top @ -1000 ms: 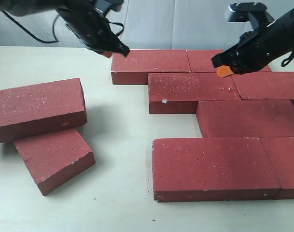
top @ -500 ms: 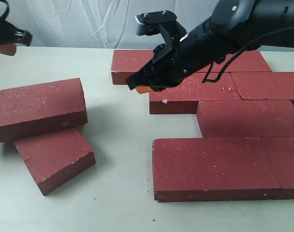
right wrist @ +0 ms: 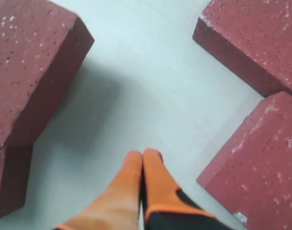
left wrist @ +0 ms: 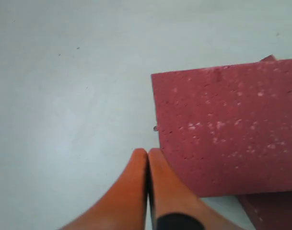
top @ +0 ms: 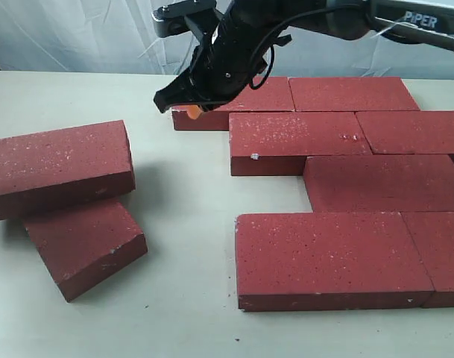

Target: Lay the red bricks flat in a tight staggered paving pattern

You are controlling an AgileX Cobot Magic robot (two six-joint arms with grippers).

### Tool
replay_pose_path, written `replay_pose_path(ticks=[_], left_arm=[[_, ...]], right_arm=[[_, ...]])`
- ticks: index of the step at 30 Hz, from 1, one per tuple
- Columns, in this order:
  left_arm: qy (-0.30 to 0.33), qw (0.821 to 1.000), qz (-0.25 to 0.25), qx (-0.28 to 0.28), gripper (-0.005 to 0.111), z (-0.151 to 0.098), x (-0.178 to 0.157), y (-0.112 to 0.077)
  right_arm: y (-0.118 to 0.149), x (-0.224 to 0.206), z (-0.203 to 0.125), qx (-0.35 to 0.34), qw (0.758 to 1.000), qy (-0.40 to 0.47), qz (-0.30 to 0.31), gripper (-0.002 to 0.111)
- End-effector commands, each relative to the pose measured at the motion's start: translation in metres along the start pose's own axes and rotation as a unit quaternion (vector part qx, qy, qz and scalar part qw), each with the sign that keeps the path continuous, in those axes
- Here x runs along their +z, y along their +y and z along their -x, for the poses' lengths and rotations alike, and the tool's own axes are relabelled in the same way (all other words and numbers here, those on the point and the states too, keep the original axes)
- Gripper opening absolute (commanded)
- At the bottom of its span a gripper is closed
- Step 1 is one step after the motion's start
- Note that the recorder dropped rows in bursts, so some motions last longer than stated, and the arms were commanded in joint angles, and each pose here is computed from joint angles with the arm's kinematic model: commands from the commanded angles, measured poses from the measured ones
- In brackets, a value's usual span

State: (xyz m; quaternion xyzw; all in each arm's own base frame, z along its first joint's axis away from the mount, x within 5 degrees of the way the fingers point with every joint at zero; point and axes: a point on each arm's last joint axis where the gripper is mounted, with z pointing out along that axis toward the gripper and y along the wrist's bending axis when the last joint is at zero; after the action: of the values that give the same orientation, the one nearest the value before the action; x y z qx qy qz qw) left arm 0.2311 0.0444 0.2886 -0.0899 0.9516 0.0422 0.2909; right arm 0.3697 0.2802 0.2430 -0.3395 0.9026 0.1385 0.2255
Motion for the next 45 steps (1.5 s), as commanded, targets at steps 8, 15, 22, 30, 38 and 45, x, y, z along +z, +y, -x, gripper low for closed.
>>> replay_pose_path(ticks=[8, 15, 22, 30, 38, 45], left_arm=[[-0.008, 0.994, 0.032, -0.104, 0.000, -0.027, 0.028, 0.023], [0.021, 0.993, 0.036, -0.109, 0.000, -0.028, 0.051, 0.026], [0.027, 0.993, 0.035, -0.106, 0.000, -0.027, 0.066, 0.026], [0.017, 0.995, 0.040, -0.094, 0.000, -0.024, 0.075, 0.028], [0.042, 0.993, 0.033, -0.107, 0.000, -0.028, 0.085, 0.026], [0.055, 0.989, 0.016, -0.133, 0.000, -0.030, 0.095, 0.023]], right_arm=[[-0.009, 0.033, 0.014, -0.012, 1.000, 0.000, -0.018, -0.001], [-0.011, 0.049, 0.012, -0.010, 1.000, -0.002, -0.018, -0.001], [-0.012, 0.062, 0.013, 0.000, 1.000, -0.017, -0.013, -0.001], [-0.003, 0.073, 0.012, -0.008, 1.000, -0.020, -0.007, -0.001], [0.021, 0.096, 0.014, -0.028, 0.999, -0.016, 0.007, -0.001], [0.029, 0.100, 0.012, -0.008, 0.999, -0.010, 0.032, -0.001]])
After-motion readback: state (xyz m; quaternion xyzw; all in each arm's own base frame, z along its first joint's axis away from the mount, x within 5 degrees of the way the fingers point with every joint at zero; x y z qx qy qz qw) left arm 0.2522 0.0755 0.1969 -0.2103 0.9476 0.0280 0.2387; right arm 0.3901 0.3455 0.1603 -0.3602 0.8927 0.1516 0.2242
